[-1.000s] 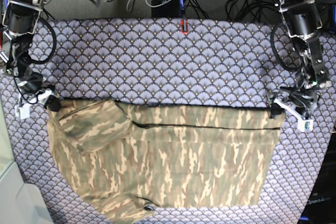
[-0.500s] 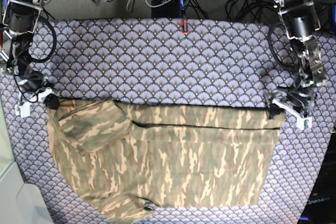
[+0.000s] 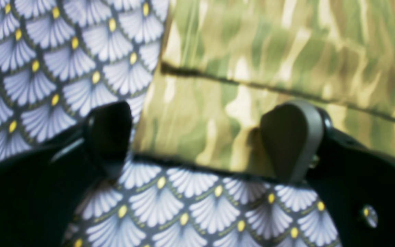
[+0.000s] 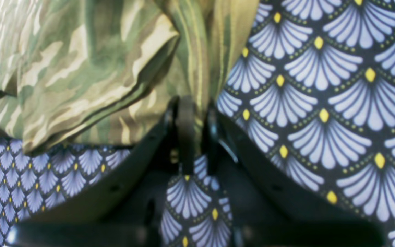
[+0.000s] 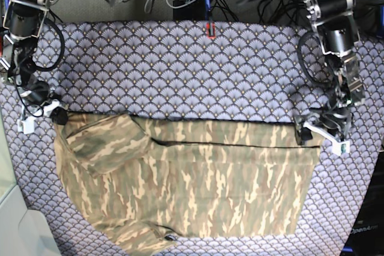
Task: Fold the T-shirt properly
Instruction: 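Lower the held shoulder edge onto the shirt body with both grippers, then drag the folded edge back toward the collar and open both grippers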
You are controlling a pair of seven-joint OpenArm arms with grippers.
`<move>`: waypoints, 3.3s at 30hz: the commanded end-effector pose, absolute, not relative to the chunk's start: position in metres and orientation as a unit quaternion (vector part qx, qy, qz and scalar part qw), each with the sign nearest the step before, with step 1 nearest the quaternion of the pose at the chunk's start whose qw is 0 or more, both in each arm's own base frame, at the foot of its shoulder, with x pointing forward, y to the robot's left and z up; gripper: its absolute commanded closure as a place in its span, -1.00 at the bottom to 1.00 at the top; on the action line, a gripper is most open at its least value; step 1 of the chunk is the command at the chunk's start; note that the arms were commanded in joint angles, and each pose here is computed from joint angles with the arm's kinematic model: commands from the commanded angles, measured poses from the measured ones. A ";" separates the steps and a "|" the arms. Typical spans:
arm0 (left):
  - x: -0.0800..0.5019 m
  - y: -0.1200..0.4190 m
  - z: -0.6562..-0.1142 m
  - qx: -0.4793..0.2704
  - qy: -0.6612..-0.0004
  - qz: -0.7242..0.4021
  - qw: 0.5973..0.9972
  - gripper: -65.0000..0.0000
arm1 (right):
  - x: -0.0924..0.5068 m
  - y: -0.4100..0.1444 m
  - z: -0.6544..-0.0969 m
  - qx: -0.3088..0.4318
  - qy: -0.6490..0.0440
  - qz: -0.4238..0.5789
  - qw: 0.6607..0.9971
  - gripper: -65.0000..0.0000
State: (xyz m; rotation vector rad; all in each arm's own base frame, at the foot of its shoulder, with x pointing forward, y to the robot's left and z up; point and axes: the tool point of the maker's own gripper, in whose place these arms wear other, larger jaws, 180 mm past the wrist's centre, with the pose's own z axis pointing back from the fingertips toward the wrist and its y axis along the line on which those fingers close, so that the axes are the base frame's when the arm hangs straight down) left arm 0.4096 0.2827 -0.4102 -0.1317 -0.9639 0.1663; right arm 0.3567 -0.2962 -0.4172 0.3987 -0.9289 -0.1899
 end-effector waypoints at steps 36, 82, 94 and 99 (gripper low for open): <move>0.410 0.293 -0.415 -0.106 -0.464 0.140 0.868 -0.89 | 0.367 -0.305 -0.398 0.188 -0.471 -0.082 0.858 1.00; 0.356 0.325 -0.395 -0.014 -0.404 0.105 0.909 0.98 | 0.304 -0.284 -0.396 0.159 -0.440 0.008 0.884 1.00; 0.297 0.318 -0.409 0.008 -0.378 0.067 0.923 0.98 | 0.248 -0.285 -0.411 0.176 -0.419 -0.030 0.890 1.00; 0.280 0.314 -0.411 0.014 -0.370 0.055 0.927 0.98 | 0.233 -0.285 -0.419 0.176 -0.405 -0.034 0.897 1.00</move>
